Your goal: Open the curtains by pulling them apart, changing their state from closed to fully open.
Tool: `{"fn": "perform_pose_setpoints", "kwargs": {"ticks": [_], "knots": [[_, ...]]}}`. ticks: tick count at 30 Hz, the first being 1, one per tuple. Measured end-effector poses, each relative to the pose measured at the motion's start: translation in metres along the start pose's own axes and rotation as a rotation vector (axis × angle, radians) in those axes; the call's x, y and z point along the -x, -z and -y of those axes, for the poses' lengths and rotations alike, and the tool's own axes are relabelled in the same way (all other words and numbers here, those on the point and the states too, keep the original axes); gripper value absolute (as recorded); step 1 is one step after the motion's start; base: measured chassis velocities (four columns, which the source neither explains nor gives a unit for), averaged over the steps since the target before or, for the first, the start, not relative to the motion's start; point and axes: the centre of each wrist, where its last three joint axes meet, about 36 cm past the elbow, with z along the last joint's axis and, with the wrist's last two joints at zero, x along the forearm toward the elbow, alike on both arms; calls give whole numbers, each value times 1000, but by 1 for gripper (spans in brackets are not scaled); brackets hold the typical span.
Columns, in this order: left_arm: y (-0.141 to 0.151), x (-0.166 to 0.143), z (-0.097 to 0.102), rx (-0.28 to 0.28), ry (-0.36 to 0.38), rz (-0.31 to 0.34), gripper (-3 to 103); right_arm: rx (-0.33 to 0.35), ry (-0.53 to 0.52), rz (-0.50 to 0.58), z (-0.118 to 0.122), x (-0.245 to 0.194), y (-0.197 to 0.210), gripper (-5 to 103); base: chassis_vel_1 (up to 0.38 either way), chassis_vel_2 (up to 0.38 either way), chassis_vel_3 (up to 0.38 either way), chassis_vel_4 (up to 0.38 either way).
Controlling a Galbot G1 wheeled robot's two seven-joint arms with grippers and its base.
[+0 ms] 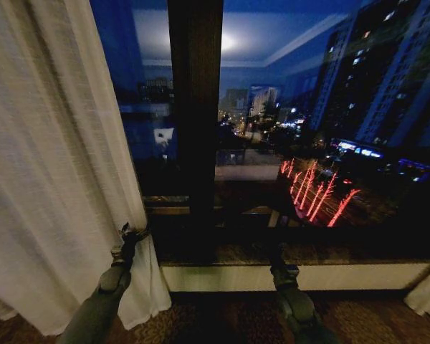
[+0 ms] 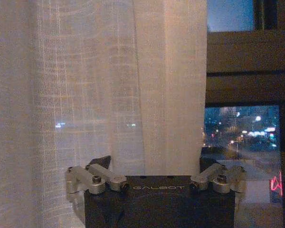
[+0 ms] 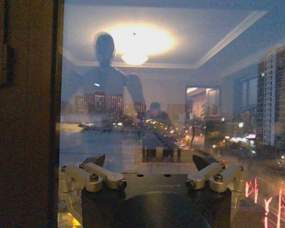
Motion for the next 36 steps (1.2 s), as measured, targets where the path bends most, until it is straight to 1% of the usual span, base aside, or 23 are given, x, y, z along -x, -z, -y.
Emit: {"fn": "perform_pose_setpoints", "kwargs": {"ticks": [1,3,5,6,7,8,9,10,12,13,15,16,19,20,21,22,24,25,26,31,36], "knots": [[-2,2,-2,-3,-5,4,94,0,0,0,0,0,0,100,0,0,0,0],[-5,3,-5,-14,-19,15,84,0,0,0,0,0,0,100,0,0,0,0],[-5,3,-6,-16,-21,17,84,0,0,0,0,0,0,100,0,0,0,0],[-5,3,-8,-23,-23,20,73,0,0,0,0,0,0,100,0,0,0,0],[-5,2,-10,-25,-21,20,68,0,0,0,0,0,0,100,0,0,0,0],[-6,2,-11,-25,-20,19,68,0,0,0,0,0,0,100,0,0,0,0],[-6,1,-12,-25,-18,18,62,0,0,0,0,0,0,100,0,0,0,0],[-6,1,-12,-25,-18,18,62,0,0,0,0,0,0,100,0,0,0,0],[-8,0,-14,-25,-14,14,51,0,0,0,0,0,0,100,0,0,0,0],[-8,0,-14,-25,-11,12,51,0,0,0,0,0,0,100,0,0,0,0],[-9,0,-15,-25,-1,5,40,0,0,0,0,0,0,100,0,0,0,0],[-9,0,-15,-25,-1,5,40,0,0,0,0,0,0,100,0,0,0,0],[-9,0,-17,-25,12,0,24,0,0,0,0,0,0,100,0,0,0,0],[-9,0,-18,-25,15,0,24,0,0,0,0,0,0,100,0,0,0,0],[-9,1,-20,-23,19,-2,19,0,0,0,0,0,0,100,0,0,0,0],[-9,1,-20,-23,19,-2,19,0,0,0,0,0,0,100,0,0,0,0],[-8,1,-23,-21,25,-2,8,0,0,0,0,0,0,100,0,0,0,0],[-7,1,-25,-20,28,-2,8,0,0,0,0,0,0,100,0,0,0,0],[-6,1,-28,-19,32,-1,2,0,0,0,0,0,0,100,0,0,0,0],[-4,0,-34,-14,39,-1,0,0,0,0,0,0,0,100,0,0,0,0],[-5,-3,-35,-14,42,0,0,0,0,0,0,0,0,100,0,0,0,0]]}}
